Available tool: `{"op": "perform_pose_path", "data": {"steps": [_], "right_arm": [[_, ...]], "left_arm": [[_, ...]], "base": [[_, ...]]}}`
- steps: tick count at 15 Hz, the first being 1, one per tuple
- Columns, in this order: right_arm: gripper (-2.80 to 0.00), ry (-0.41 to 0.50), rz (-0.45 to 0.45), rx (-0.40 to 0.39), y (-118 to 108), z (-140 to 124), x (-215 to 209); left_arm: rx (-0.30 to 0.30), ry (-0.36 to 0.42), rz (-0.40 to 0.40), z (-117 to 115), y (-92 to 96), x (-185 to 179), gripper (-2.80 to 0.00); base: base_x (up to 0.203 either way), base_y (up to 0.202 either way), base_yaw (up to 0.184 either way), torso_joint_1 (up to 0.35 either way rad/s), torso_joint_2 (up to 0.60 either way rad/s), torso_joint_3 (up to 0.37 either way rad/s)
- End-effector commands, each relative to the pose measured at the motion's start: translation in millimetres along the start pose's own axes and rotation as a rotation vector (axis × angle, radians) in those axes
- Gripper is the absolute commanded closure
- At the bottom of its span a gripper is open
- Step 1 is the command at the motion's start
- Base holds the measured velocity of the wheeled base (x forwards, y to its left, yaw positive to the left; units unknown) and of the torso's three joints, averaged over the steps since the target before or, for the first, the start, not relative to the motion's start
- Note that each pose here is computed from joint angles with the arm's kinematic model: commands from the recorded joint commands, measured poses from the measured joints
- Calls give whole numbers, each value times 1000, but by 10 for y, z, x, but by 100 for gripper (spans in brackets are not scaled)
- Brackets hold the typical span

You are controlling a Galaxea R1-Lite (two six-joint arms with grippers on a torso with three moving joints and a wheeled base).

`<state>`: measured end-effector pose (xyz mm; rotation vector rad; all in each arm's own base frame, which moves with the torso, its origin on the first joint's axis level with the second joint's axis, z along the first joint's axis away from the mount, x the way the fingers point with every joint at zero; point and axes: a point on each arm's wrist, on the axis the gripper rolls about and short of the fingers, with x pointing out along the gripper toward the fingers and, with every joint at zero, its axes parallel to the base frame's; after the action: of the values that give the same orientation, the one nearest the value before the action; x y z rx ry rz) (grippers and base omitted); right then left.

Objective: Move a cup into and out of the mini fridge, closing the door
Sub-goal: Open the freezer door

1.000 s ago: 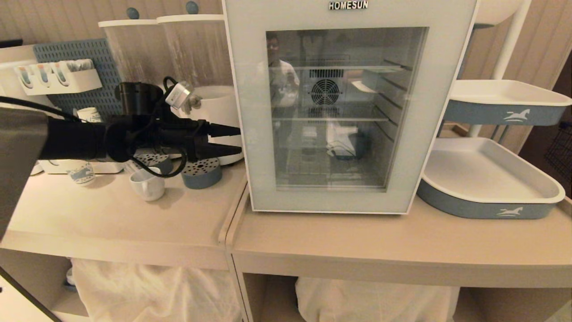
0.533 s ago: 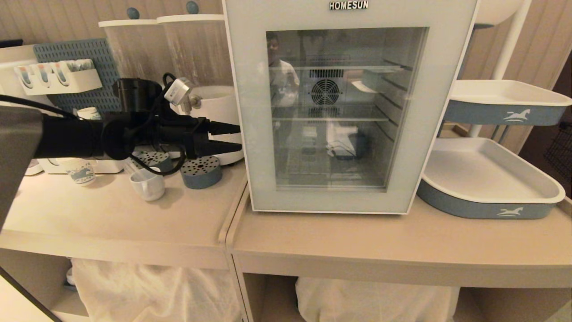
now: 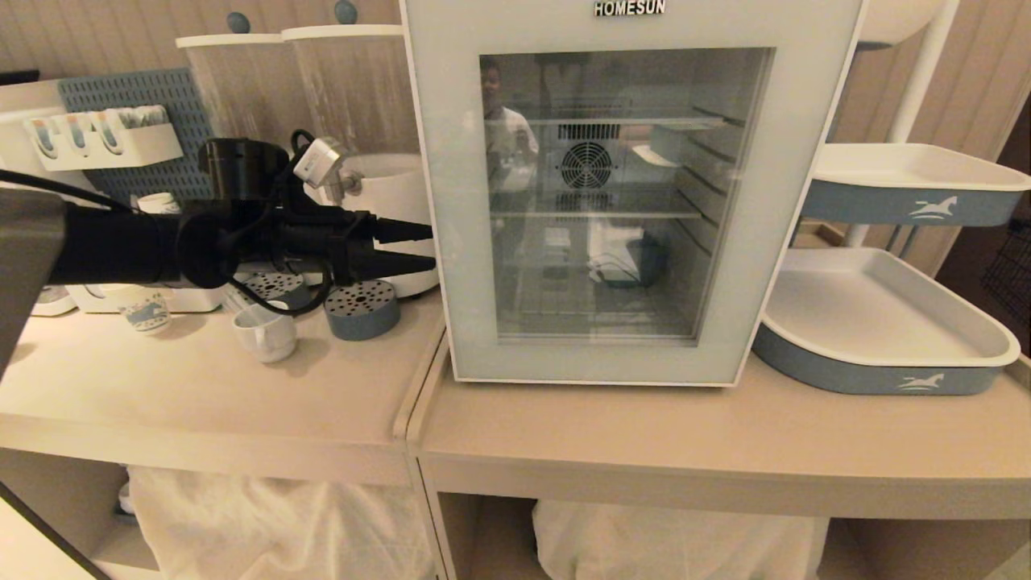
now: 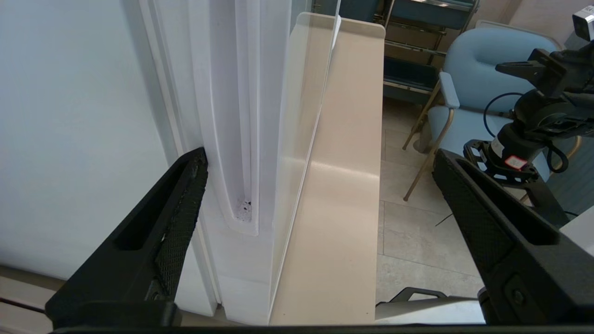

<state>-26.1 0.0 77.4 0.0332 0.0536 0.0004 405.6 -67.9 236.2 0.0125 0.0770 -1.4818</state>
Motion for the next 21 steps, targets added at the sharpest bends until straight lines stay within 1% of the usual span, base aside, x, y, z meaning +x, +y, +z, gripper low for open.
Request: {"op": "perform_pose_path", "data": {"steps": [1, 3, 7, 10, 13, 17, 19, 20, 21], "right_arm": [[0, 2, 2, 1, 0, 0, 1], [0, 2, 0, 1, 0, 0, 1], [0, 2, 1, 1, 0, 0, 1], [0, 2, 0, 1, 0, 0, 1], [0, 2, 0, 1, 0, 0, 1], [0, 2, 0, 1, 0, 0, 1], [0, 2, 0, 1, 0, 0, 1], [0, 2, 0, 1, 0, 0, 1], [0, 2, 0, 1, 0, 0, 1]], "left_arm": [[10, -5, -18, 55, -66, 9, -280], [-1, -2, -21, 31, -129, 5, -280], [-2, 0, -19, 39, -224, -18, -280], [-3, 0, -22, 57, -261, -14, -280], [-22, 7, -42, 8, -338, 63, -280], [-39, 15, -67, -8, -515, 132, -280], [-46, 19, -89, 9, -678, 172, -280], [-47, 20, -95, 10, -702, 190, -280], [-45, 20, -106, 36, -779, 207, -280]], "base": [[0, 0, 0, 0, 0, 0], [0, 0, 0, 0, 0, 0], [0, 0, 0, 0, 0, 0], [0, 0, 0, 0, 0, 0], [0, 0, 0, 0, 0, 0], [0, 0, 0, 0, 0, 0], [0, 0, 0, 0, 0, 0], [0, 0, 0, 0, 0, 0], [0, 0, 0, 0, 0, 0]]}}
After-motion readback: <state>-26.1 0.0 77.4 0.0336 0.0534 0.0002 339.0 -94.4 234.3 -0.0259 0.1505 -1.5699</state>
